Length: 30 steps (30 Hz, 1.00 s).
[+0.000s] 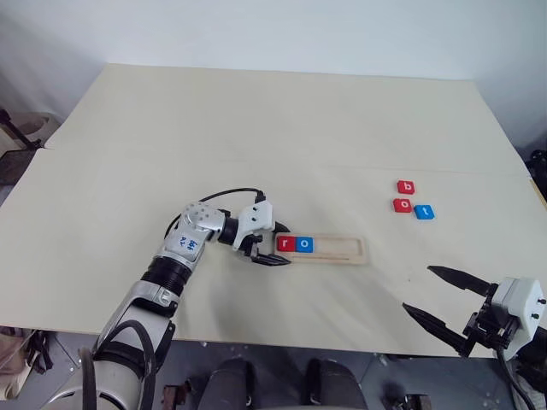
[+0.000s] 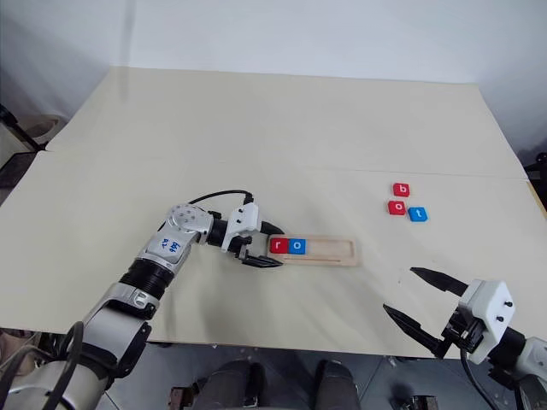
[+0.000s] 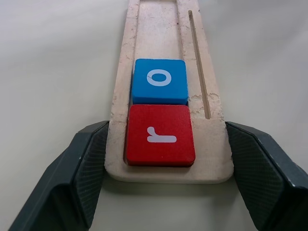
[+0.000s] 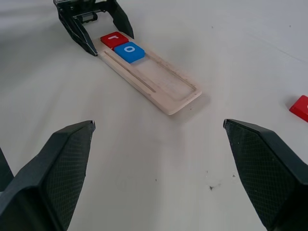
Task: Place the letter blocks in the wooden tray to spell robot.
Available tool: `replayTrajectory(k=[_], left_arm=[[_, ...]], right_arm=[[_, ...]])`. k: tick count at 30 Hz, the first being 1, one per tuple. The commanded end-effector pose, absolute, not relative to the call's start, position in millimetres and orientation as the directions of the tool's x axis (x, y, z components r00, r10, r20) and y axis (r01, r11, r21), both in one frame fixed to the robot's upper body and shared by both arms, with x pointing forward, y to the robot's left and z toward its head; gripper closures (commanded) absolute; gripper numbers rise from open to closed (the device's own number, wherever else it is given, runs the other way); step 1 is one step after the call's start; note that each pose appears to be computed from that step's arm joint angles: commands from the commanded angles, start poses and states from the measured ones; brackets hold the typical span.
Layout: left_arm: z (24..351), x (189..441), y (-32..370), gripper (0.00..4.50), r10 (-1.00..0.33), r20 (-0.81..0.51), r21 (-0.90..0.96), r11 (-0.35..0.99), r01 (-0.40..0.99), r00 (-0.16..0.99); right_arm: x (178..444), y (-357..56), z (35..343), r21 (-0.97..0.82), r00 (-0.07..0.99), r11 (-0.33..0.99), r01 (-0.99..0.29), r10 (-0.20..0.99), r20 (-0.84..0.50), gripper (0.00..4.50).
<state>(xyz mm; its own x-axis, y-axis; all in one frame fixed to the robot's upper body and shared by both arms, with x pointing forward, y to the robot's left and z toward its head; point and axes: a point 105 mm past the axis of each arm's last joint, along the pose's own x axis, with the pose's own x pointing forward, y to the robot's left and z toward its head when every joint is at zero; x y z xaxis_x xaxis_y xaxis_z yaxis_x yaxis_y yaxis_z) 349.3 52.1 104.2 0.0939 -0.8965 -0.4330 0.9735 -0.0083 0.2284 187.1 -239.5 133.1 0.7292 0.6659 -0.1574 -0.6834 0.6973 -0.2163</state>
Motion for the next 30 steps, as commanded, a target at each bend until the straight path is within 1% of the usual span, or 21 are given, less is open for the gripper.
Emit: replayTrajectory(k=[1,3,4,5,7,12,17,20,23,25,30], left_arm=[[101,352,57,1.1,-0.882,-0.457,0.216,0.017,0.976,0.117],[100,351,59,0.39,-0.881,-0.46,0.206,0.022,0.978,0.116],[101,352,60,0.15,-0.88,-0.457,0.209,0.034,0.977,0.128],[102,351,62,0.05,-0.882,-0.456,0.203,0.027,0.979,0.119],[106,351,64,0.05,-0.889,-0.436,0.218,0.042,0.975,0.136],[126,353,81,0.05,-0.927,-0.314,0.249,0.128,0.96,0.205],[146,345,128,0.05,-0.948,-0.152,0.245,0.239,0.94,0.281],[144,340,153,0.05,-0.927,-0.155,0.245,0.299,0.922,0.341],[139,327,169,0.05,-0.926,-0.123,0.253,0.318,0.914,0.356],[143,317,175,0.05,-0.934,-0.046,0.246,0.333,0.91,0.354],[146,300,172,0.05,-0.943,0.002,0.252,0.323,0.912,0.333]], right_arm=[[186,-239,143,-0.247,0.734,0.696,-0.674,0.669,-0.116,0.0],[187,-238,143,-0.245,0.732,0.695,-0.676,0.671,-0.114,0.0],[187,-238,143,-0.243,0.732,0.695,-0.676,0.672,-0.114,0.0],[187,-238,143,-0.243,0.732,0.696,-0.676,0.672,-0.113,0.0],[188,-238,144,-0.241,0.736,0.701,-0.671,0.668,-0.109,0.0],[190,-243,145,-0.244,0.778,0.745,-0.621,0.623,-0.078,0.0],[191,-257,144,-0.242,0.859,0.83,-0.503,0.512,-0.027,0.0],[192,-266,142,-0.208,0.894,0.877,-0.434,0.447,0.018,0.0],[193,-277,138,-0.208,0.925,0.911,-0.357,0.375,0.057,0.0],[194,-283,133,-0.217,0.937,0.922,-0.321,0.343,0.07,0.0],[200,-287,127,-0.225,0.945,0.932,-0.283,0.311,0.098,0.0]])
